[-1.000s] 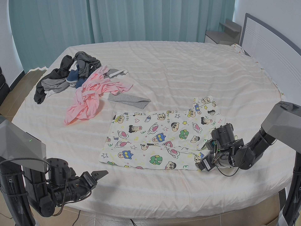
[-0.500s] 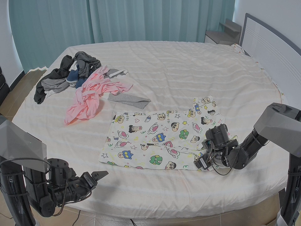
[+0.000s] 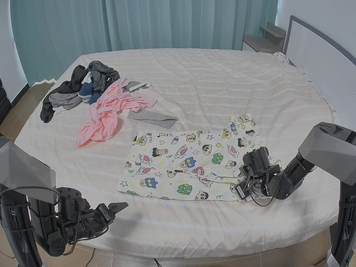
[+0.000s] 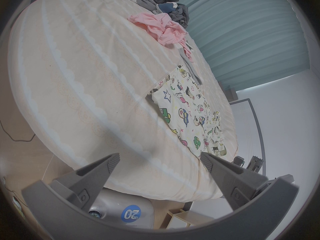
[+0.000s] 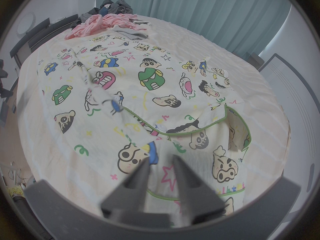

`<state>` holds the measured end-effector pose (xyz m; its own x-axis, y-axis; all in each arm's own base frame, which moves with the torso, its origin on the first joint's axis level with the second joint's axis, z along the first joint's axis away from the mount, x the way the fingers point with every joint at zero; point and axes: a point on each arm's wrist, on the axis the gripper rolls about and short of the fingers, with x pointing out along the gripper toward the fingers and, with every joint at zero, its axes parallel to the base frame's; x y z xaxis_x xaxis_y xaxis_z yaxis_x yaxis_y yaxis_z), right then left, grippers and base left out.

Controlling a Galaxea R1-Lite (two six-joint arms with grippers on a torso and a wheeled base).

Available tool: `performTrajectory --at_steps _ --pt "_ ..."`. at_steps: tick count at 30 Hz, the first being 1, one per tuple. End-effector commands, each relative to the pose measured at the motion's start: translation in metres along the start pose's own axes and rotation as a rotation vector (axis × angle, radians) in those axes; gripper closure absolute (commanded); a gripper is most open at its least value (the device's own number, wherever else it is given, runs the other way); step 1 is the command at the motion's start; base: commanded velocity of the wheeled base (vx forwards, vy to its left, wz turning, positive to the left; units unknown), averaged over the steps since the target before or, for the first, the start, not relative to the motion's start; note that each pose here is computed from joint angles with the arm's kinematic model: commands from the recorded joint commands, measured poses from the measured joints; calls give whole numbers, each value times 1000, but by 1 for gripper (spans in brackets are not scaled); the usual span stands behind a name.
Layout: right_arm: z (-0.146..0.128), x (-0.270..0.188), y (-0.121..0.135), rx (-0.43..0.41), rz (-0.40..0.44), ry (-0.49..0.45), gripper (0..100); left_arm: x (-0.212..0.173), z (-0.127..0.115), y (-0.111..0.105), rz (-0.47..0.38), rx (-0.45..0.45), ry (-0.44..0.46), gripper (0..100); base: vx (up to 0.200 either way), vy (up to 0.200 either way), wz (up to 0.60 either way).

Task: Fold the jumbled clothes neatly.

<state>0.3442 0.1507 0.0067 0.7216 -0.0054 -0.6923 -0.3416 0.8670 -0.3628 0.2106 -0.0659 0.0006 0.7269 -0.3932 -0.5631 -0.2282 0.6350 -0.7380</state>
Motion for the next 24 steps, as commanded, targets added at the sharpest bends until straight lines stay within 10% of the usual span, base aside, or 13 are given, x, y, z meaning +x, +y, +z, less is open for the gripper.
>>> performTrajectory --at_steps 1,24 --pt "2 -1 -1 3 -10 -6 100 -1 0 0 -7 1 -5 0 0 0 0" --pt "23 -7 0 139 22 -5 100 -1 0 0 -3 1 -6 0 0 0 0"
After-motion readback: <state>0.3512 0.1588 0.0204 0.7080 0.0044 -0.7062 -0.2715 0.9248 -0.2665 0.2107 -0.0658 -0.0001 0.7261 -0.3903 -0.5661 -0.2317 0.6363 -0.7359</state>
